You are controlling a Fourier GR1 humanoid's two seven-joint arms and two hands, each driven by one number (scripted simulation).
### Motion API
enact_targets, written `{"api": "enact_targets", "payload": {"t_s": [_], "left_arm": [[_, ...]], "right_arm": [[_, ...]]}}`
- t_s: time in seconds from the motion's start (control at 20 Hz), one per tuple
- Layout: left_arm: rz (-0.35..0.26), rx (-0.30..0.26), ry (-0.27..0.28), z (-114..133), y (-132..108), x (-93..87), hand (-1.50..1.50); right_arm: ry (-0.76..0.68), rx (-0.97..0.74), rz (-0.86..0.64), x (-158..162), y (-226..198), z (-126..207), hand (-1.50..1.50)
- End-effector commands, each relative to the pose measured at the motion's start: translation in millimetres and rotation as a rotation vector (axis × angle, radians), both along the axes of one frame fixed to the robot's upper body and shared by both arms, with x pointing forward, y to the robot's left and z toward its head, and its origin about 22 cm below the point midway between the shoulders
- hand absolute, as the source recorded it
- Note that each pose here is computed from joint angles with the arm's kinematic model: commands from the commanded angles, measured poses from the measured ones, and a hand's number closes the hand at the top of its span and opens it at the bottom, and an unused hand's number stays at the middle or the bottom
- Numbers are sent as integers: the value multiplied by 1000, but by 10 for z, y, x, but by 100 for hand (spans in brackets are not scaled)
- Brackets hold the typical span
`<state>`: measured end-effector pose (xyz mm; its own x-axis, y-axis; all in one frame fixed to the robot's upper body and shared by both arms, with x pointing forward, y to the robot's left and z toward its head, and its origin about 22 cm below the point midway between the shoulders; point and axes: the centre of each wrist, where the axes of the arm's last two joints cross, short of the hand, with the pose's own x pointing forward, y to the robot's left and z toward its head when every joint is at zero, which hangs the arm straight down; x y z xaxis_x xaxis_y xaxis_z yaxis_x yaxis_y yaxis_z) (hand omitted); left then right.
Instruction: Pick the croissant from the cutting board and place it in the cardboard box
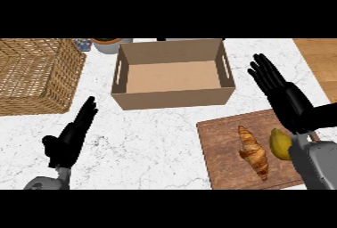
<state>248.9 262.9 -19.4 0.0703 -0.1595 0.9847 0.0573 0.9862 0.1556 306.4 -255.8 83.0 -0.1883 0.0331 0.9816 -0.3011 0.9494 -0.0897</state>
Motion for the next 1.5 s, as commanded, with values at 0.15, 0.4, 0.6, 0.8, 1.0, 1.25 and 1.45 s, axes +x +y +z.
{"api": "enact_targets", "payload": {"t_s": [0.15,0.4,0.6,0.8,1.0,1.25,1.45], "left_arm": [[111,187,-33,76,131,35,0],[168,202,8,148,353,-64,0],[160,222,7,211,262,-167,0],[150,215,10,276,65,-71,0],[171,216,16,218,315,-115,0],[152,241,-4,247,269,-133,0],[165,221,20,302,240,-23,0]], "right_arm": [[-208,117,-78,-22,-192,215,-150],[-105,-226,-545,-139,-451,-182,150],[-157,0,-550,-445,-297,-753,-150],[-200,-238,-416,-468,-664,-471,-150],[-141,-587,-343,-596,-909,-245,-150],[25,-892,-165,-613,-1177,95,-150],[166,-1067,-28,-607,-957,245,-150]]}}
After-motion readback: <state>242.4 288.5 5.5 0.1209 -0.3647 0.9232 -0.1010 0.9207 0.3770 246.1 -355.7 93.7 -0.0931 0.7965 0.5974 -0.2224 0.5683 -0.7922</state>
